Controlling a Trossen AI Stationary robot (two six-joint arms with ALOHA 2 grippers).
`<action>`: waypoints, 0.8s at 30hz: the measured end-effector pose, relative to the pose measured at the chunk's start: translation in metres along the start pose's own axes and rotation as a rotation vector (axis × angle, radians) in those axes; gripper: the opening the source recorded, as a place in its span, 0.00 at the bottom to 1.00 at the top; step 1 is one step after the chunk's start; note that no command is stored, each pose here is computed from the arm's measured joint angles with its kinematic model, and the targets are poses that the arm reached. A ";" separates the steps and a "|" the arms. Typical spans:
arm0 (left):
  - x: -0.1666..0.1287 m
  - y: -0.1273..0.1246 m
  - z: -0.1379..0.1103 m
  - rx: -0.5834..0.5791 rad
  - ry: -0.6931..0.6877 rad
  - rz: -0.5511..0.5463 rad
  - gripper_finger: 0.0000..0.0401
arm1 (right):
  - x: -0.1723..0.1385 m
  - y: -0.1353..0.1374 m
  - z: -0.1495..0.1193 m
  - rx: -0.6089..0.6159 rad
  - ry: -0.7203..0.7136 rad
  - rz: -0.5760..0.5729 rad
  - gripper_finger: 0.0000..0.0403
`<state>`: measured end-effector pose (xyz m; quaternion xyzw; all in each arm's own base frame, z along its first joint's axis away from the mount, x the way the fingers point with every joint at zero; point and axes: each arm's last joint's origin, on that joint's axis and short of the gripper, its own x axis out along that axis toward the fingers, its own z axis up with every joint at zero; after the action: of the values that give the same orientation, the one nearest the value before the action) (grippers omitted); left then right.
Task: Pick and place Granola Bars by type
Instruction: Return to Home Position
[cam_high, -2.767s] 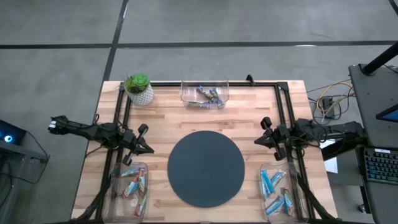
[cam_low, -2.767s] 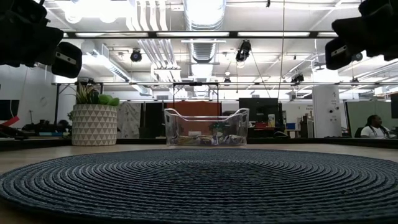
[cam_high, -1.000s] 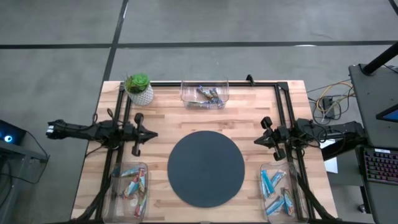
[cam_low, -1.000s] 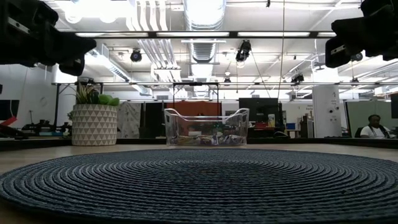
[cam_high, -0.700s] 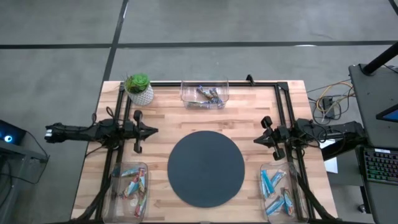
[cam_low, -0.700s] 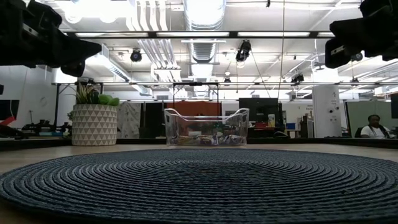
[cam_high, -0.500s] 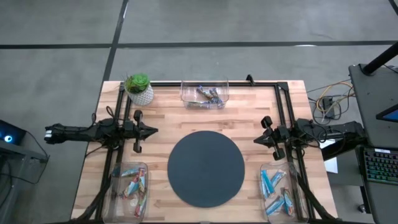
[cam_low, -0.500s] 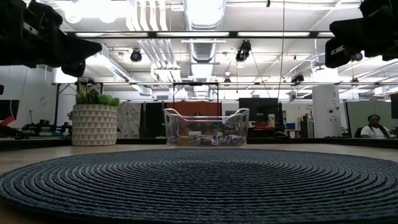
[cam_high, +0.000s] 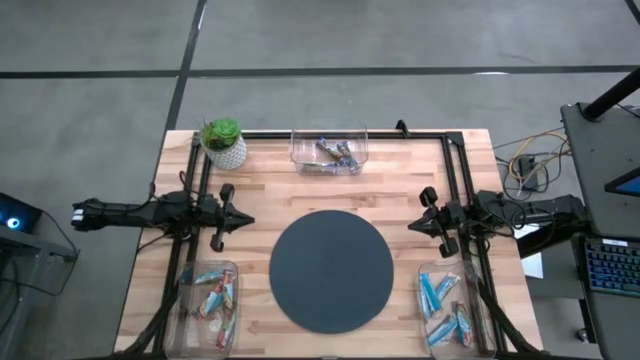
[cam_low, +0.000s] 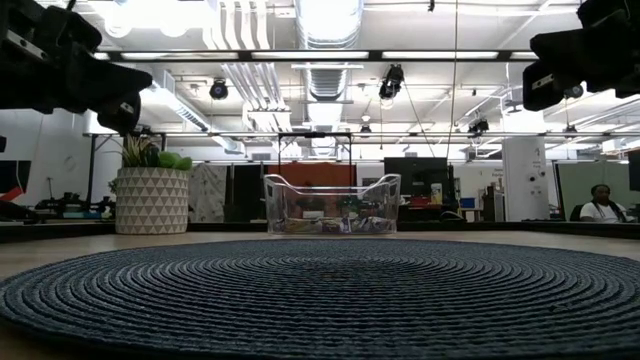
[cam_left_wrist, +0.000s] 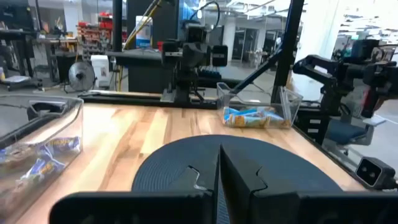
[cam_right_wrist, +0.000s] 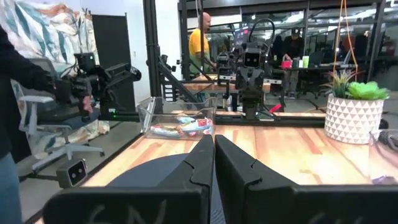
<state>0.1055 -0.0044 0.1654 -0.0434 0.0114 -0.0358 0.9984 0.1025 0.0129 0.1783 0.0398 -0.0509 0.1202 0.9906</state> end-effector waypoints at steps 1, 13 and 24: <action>0.000 0.000 0.000 0.000 0.005 0.000 0.00 | 0.000 0.000 0.000 0.012 0.000 0.000 0.02; 0.000 0.000 -0.003 -0.001 0.027 0.003 0.00 | 0.000 0.000 0.000 0.045 0.001 0.001 0.02; 0.000 0.000 -0.003 -0.013 0.027 0.004 0.00 | 0.000 0.000 0.000 0.044 0.001 0.001 0.02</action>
<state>0.1054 -0.0043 0.1626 -0.0496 0.0251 -0.0345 0.9979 0.1025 0.0129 0.1783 0.0613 -0.0480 0.1219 0.9895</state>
